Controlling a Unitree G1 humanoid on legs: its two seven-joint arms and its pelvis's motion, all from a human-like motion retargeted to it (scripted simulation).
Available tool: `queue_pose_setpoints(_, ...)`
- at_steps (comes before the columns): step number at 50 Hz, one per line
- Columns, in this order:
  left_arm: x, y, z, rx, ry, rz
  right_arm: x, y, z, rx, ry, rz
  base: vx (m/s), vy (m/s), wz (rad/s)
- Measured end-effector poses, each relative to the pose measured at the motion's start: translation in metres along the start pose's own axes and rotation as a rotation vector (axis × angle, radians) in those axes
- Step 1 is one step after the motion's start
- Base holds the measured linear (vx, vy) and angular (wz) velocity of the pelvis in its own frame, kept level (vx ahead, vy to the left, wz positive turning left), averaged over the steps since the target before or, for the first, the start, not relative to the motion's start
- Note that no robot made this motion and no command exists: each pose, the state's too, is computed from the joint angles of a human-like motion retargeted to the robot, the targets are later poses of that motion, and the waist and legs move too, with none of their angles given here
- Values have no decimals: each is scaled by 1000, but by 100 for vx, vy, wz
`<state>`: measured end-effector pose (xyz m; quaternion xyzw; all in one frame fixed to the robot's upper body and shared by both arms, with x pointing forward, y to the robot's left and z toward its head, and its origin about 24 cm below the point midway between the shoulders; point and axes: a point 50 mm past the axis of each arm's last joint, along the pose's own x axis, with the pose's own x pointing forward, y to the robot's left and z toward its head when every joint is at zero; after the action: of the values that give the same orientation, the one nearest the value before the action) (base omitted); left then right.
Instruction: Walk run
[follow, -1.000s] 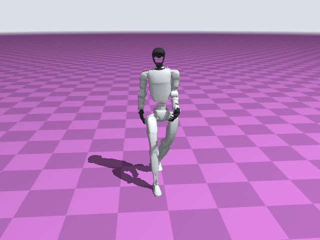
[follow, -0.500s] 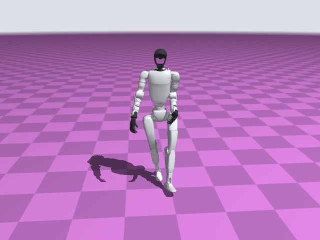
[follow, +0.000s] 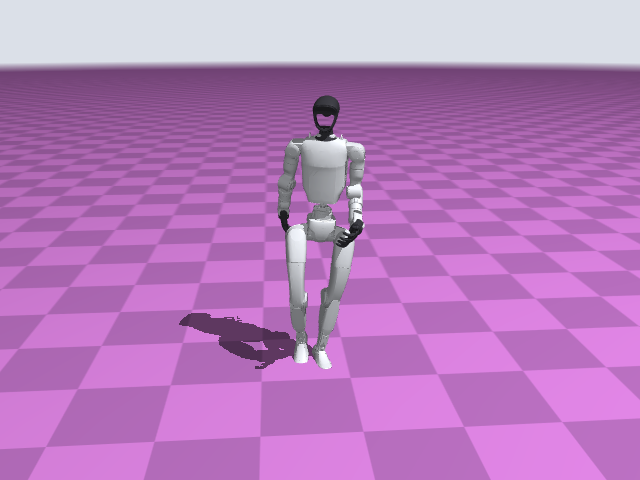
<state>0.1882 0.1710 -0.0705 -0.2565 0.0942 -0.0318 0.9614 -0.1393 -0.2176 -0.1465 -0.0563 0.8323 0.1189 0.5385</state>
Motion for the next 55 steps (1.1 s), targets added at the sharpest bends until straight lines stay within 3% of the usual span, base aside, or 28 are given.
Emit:
queue_pose_setpoints(7, 11, -7, 15, 34, -45, -74, 1, 6, 3, 102, -18, 50, 67, -18, 66)
queue_pose_setpoints(20, -23, -9, -34, -107, 81, 46, -11, -19, 76, -107, -175, -102, 85, -35, 38)
queue_pose_setpoints(34, -18, -6, -19, -41, 18, 19, -100, -55, 243, -203, -707, -425, 63, -30, -31)
queue_pose_setpoints(40, -17, -7, -22, -97, 7, 54, -142, -64, 281, -269, -888, -527, 61, -15, -27)
queue_pose_setpoints(48, -30, 2, -25, -84, 36, 73, -111, -53, 256, -241, -813, -448, 83, -13, -34)
queue_pose_setpoints(55, -41, 12, -27, -91, 45, 114, -28, -21, 137, -112, -395, -266, 106, -13, -70)
